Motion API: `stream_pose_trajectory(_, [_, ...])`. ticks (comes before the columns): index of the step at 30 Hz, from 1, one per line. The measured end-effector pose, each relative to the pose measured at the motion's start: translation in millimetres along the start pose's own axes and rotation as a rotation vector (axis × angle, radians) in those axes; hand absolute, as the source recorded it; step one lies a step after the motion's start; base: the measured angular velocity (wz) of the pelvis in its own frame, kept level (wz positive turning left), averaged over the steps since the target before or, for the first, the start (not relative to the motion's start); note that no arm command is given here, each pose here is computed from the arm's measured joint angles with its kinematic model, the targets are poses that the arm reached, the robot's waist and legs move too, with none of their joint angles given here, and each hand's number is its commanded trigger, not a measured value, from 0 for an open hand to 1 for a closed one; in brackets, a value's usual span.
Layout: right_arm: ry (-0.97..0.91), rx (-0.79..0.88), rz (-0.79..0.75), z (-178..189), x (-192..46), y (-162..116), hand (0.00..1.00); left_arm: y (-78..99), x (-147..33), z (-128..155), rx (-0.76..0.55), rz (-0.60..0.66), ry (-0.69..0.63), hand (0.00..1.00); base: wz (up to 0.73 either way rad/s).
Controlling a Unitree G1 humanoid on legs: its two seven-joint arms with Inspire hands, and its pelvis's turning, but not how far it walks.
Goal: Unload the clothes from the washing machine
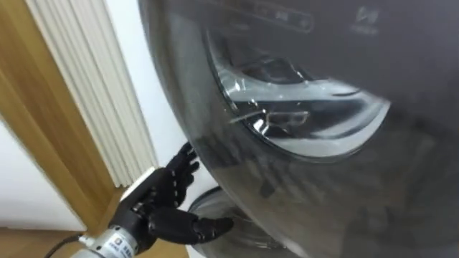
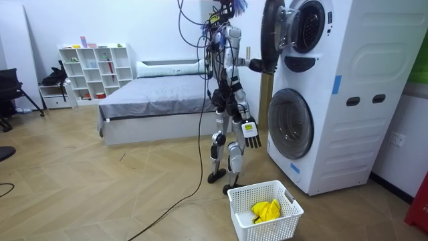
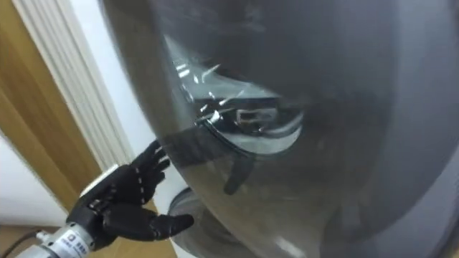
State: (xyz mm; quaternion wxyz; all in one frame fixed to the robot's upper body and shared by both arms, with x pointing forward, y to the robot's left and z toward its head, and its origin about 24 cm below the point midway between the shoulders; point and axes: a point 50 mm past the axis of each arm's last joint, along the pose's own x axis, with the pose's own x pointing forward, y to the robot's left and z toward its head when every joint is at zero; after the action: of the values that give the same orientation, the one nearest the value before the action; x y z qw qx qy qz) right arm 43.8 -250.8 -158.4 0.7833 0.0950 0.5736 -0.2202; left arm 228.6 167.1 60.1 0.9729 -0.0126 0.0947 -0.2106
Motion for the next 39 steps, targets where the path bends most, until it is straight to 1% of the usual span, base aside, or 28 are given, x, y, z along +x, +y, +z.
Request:
stream_pose_trajectory(5, [-0.012, 0.003, 0.005, 1, 0, 3, 0.00, 2.6, 11.5, 12, 0.083, 0.017, -0.006, 0.00, -0.04])
stream_pose_trajectory(7, [-0.015, 0.003, 0.005, 1, 0, 3, 0.00, 4.4, 21.8, 14, 0.088, 0.029, -0.005, 0.00, -0.04])
stream_pose_trajectory(10, [-0.016, -0.003, 0.005, 1, 0, 3, 0.00, 4.3, 25.3, 16, 0.104, 0.031, -0.003, 0.00, -0.03])
stream_pose_trajectory(13, [-0.020, -0.019, 0.009, 3, 1, 5, 0.00, 6.6, 27.0, 14, 0.131, 0.072, 0.012, 0.00, -0.05])
stream_pose_trajectory(16, [-0.017, -0.016, 0.007, 2, 1, 4, 0.00, 11.4, 32.0, 16, 0.134, 0.095, 0.037, 0.00, -0.02])
stream_pose_trajectory(19, [-0.012, -0.006, 0.001, 3, 1, 2, 0.00, 22.5, 43.2, 23, 0.155, 0.111, 0.085, 0.00, -0.01])
stream_pose_trajectory(21, [-0.006, -0.011, -0.003, 4, 1, 0, 0.00, 33.4, 52.0, 26, 0.166, 0.150, 0.120, 0.00, -0.06])
stream_pose_trajectory(24, [-0.015, -0.013, -0.004, 7, 0, -1, 0.00, 40.7, 61.1, 27, 0.155, 0.216, 0.149, 0.00, -0.02])
stream_pose_trajectory(26, [-0.013, -0.013, -0.009, 7, 0, -1, 0.00, 42.7, 63.6, 29, 0.149, 0.240, 0.160, 0.00, 0.11])
stream_pose_trajectory(31, [0.006, -0.024, -0.013, 8, 0, -1, 0.00, 47.9, 67.6, 26, 0.069, 0.264, 0.174, 0.00, -0.04])
stream_pose_trajectory(33, [0.008, -0.043, -0.010, 8, 0, 2, 0.00, 44.9, 71.4, 19, 0.015, 0.274, 0.176, 0.00, -0.06])
stream_pose_trajectory(34, [0.008, -0.048, -0.009, 8, 0, 2, 0.00, 45.3, 71.7, 17, 0.010, 0.278, 0.177, 0.00, 0.00])
stream_pose_trajectory(37, [0.006, -0.065, -0.003, 10, 0, 5, 0.00, 36.4, 76.9, 7, -0.025, 0.262, 0.169, 0.00, 0.00])
stream_pose_trajectory(38, [0.001, -0.075, -0.002, 11, 0, 6, 0.00, 33.8, 74.7, 0, -0.029, 0.259, 0.161, 0.00, -0.10])
stream_pose_trajectory(39, [0.003, -0.077, -0.009, 10, 0, 4, 0.00, 30.7, 70.7, -12, -0.040, 0.256, 0.161, 0.00, -0.13])
